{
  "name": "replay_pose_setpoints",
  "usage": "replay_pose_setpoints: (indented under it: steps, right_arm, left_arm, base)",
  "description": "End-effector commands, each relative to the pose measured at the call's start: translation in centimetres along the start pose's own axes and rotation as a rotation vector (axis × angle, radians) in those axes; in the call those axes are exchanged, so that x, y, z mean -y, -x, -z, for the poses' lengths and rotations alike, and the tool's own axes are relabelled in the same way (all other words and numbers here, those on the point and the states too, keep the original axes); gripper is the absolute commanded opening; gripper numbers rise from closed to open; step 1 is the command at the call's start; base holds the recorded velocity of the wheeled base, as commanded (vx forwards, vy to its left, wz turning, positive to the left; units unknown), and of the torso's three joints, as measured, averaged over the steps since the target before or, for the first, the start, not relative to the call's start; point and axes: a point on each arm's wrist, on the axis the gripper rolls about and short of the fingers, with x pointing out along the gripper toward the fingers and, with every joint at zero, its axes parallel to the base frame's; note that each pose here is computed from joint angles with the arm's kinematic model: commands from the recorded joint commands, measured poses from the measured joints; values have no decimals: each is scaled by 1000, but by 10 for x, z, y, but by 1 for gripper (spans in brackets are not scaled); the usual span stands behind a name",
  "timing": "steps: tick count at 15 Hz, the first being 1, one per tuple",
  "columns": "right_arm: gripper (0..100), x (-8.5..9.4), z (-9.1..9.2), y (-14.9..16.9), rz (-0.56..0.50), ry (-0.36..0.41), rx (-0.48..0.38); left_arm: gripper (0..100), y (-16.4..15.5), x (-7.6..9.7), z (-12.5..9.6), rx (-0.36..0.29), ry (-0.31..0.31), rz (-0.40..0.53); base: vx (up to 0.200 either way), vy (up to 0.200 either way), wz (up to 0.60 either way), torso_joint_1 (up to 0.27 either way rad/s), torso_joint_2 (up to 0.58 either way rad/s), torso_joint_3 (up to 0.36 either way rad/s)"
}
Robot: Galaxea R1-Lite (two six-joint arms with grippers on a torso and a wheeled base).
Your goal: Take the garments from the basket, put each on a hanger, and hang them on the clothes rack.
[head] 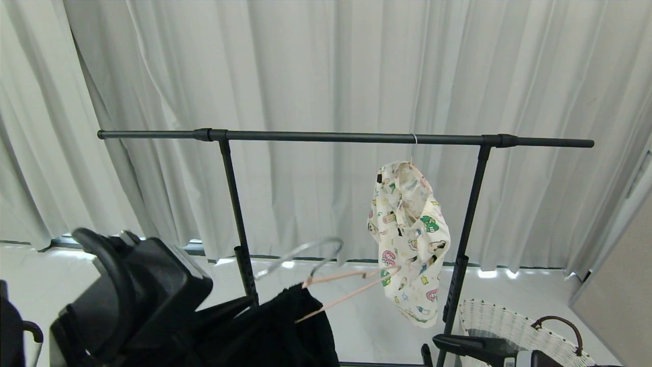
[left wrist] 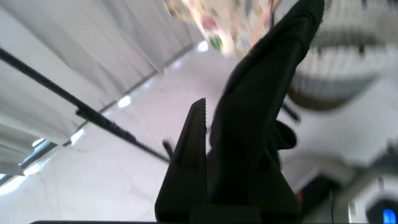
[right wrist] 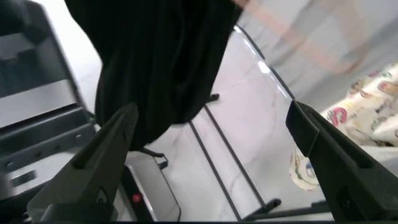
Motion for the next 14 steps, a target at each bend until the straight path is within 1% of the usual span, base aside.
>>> replay_pose_setpoints:
  steps: [1, 2, 4, 5, 6, 8, 9, 11, 14]
  right_arm:
    - [100, 5, 0, -10, 32, -11, -27]
    - [100, 7, -3, -17, 44, -20, -28]
    - [100, 8, -12, -29, 62, -79, -19]
    - [100, 9, -22, -41, 92, -136, -2]
    - [100, 8, -27, -52, 139, -167, 1]
    - [100, 6, -28, -70, 205, -235, -13]
    - [100, 5, -26, -76, 222, -252, -23]
    - [100, 5, -28, -84, 228, -259, -24]
    - [100, 4, -24, -93, 232, -253, -49]
  left_arm:
    - [0, -3, -5, -4, 29, 32, -47]
    - [0, -2, -6, -7, 49, 44, -59]
    - [0, 0, -8, -9, 62, 52, -72]
    - [0, 2, -9, -14, 83, 64, -74]
    - [0, 3, -9, -20, 109, 76, -74]
    - [0, 4, -10, -23, 118, 78, -73]
    - [0, 4, -9, -23, 120, 78, -71]
    - [0, 5, -9, -26, 131, 81, -65]
    - [0, 7, -7, -31, 146, 83, -52]
  base:
    - [0, 0, 0, 0, 0, 0]
    - [0, 0, 0, 0, 0, 0]
    - [0, 0, 0, 0, 0, 0]
    - [0, 0, 0, 0, 0, 0]
    - [0, 0, 0, 0, 0, 0]
    - [0, 0, 0, 0, 0, 0]
    - [0, 0, 0, 0, 0, 0]
    - [0, 0, 0, 0, 0, 0]
    - [0, 0, 0, 0, 0, 0]
